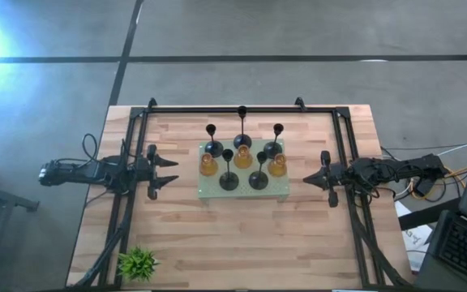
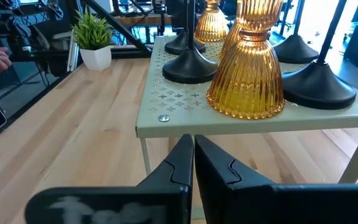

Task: Pick & Place candle stick holders
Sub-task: Return to Home Position

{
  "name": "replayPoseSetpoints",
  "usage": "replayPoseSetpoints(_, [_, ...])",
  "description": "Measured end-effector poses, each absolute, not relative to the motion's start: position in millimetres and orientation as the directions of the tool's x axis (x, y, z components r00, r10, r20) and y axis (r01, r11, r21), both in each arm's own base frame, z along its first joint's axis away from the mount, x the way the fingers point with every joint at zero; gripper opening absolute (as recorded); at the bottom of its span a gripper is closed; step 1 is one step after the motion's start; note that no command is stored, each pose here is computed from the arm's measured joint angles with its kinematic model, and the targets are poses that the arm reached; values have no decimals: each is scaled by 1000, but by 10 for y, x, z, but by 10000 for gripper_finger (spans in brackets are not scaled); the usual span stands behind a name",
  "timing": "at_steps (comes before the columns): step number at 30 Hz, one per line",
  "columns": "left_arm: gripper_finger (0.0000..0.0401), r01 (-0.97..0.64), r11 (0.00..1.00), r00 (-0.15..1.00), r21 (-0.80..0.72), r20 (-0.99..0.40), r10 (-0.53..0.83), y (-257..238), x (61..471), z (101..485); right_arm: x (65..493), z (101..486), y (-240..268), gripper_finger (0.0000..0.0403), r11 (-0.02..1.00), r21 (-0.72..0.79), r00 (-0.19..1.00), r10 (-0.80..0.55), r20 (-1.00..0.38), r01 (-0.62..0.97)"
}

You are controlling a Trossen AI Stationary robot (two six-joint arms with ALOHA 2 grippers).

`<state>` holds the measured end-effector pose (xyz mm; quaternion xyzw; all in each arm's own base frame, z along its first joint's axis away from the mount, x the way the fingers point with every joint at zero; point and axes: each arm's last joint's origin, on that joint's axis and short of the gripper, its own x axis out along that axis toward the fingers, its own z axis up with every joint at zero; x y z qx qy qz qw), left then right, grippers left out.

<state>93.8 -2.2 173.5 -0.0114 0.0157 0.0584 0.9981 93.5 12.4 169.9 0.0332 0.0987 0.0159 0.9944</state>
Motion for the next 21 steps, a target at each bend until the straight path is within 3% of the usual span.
replayPoseSetpoints(21, [225, -117, 993, 993, -14, -31, 117, -22, 938, 1737, 935, 1699, 124, 9, 997, 69, 980, 38, -195, -25])
